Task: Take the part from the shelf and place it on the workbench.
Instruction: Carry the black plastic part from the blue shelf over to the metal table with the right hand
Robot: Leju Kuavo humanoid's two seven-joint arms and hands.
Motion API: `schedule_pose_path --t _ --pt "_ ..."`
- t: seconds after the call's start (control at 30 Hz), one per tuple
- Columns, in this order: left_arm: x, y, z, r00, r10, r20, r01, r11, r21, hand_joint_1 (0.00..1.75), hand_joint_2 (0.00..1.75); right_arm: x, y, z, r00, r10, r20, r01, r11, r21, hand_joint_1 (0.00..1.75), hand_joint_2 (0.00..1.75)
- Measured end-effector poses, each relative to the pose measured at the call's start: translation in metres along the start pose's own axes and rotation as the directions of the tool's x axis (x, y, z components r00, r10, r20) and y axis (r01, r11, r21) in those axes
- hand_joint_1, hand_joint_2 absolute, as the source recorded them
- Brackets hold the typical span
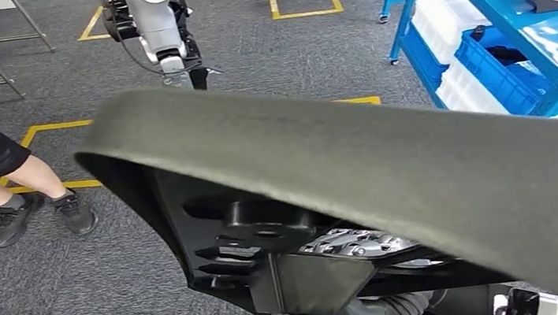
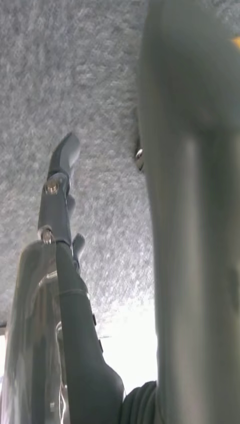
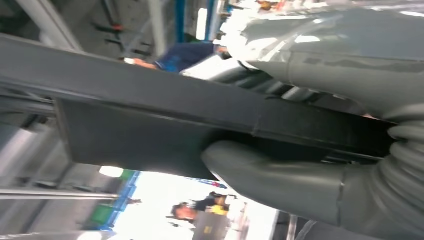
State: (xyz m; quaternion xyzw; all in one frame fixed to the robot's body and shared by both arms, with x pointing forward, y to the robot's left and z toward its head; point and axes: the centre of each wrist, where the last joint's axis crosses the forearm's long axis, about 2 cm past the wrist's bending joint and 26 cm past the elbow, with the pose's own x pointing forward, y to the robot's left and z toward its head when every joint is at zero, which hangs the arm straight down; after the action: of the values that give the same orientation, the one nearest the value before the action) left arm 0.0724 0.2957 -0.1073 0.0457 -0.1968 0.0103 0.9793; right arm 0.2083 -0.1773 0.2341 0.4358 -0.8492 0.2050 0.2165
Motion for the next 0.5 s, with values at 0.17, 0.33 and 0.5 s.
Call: schedule_pose_path --t 0.17,0.33,0.5 --pt "0.004 -0.003 -0.001 1.0 -0.001 0.0 0.001 1.0 -0.008 0.0 1.75 -0.001 -0.001 -0.001 1.0 -0.006 -0.003 0.006 1.0 -0.005 1.75 1.75" --pt "0.0 -0.005 0.0 1.0 0.0 -0.023 0.0 1.0 -0.009 0.0 1.75 -0.003 -0.002 0.001 0.999 -0.013 -0.029 0.013 1.0 -0.014 1.75 1.75" --pt "-0.006 -0.007 0.002 0.999 -0.002 -0.034 0.002 1.0 -0.015 0.0 1.75 -0.003 -0.001 0.003 0.999 -0.008 -0.039 0.007 1.0 -0.021 1.75 1.75"
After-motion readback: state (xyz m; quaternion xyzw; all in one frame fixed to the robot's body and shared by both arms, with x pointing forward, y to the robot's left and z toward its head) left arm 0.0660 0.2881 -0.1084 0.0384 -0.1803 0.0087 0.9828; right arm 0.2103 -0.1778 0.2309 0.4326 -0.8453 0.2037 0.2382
